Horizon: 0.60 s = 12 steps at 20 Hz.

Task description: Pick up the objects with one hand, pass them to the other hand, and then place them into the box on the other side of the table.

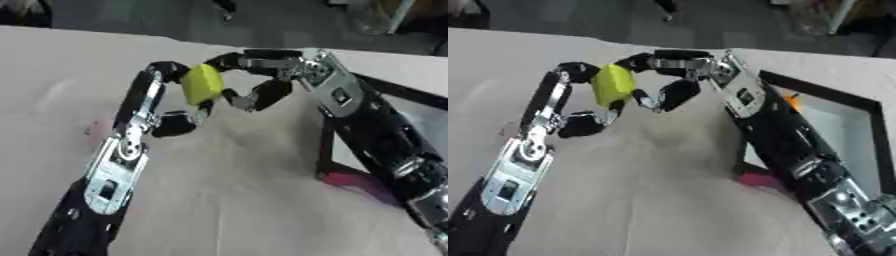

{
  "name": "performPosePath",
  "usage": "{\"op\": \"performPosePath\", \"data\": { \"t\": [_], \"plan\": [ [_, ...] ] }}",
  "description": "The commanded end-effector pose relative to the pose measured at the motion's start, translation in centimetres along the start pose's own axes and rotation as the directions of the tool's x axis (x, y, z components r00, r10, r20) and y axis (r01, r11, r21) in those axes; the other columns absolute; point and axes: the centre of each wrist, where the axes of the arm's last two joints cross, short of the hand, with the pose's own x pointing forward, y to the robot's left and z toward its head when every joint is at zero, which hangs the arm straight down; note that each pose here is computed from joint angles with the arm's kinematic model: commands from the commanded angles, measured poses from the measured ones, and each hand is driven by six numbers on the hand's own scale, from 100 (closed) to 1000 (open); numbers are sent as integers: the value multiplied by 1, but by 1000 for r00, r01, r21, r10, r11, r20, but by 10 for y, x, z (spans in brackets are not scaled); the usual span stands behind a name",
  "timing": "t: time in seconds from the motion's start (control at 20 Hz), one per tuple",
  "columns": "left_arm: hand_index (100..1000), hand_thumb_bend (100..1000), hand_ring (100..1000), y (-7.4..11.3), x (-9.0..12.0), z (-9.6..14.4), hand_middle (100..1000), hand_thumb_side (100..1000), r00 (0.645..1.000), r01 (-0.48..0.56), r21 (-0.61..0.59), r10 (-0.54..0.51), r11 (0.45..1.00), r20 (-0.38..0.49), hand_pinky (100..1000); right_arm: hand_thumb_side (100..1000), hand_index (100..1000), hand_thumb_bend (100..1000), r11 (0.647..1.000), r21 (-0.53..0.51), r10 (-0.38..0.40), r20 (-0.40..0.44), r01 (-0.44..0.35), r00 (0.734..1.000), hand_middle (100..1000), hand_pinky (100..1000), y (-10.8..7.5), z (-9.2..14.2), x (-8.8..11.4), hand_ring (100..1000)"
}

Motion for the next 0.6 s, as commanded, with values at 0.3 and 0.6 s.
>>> {"op": "performPosePath", "data": {
  "t": [0.3, 0.6],
  "plan": [
    [447, 251, 660, 3, 7, -7, 528, 100, 1000, 24, 19, -24, 1000, -3, 802, 389, 1000, 100, 976, 138, 145, 149, -166, 978, 964, 1000, -16, 0, 8, 1000],
    [447, 249, 657, 5, 8, -7, 523, 100, 1000, 13, 36, -13, 999, -5, 801, 533, 1000, 100, 973, 139, 161, 177, -186, 971, 968, 1000, -17, -1, 10, 1000]
  ]
}}
